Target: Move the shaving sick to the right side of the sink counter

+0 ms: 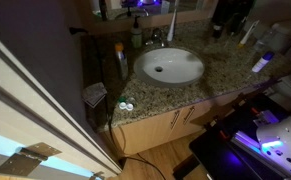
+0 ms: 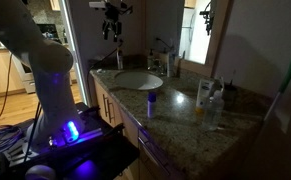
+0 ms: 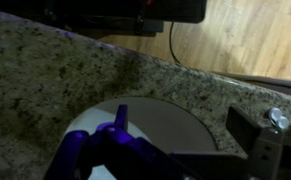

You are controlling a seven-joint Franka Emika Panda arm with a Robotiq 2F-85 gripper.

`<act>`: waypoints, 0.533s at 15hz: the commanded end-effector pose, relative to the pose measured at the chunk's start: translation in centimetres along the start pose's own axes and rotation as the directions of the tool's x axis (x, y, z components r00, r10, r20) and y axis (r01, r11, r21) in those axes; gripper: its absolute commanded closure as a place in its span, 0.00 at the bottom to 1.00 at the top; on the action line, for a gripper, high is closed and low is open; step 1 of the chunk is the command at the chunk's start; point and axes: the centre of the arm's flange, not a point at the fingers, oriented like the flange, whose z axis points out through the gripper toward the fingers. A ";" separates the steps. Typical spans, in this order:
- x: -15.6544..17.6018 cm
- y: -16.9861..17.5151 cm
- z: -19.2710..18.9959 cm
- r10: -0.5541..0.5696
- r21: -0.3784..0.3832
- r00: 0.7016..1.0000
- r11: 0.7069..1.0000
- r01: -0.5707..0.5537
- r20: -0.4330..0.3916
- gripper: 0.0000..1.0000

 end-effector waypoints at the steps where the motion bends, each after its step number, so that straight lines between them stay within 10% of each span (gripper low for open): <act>1: 6.0 -3.2 -1.6 0.144 0.148 0.990 0.979 -0.141 -0.009 0.00; 8: 5.7 -2.9 -1.9 0.170 0.171 0.985 0.971 -0.166 -0.008 0.00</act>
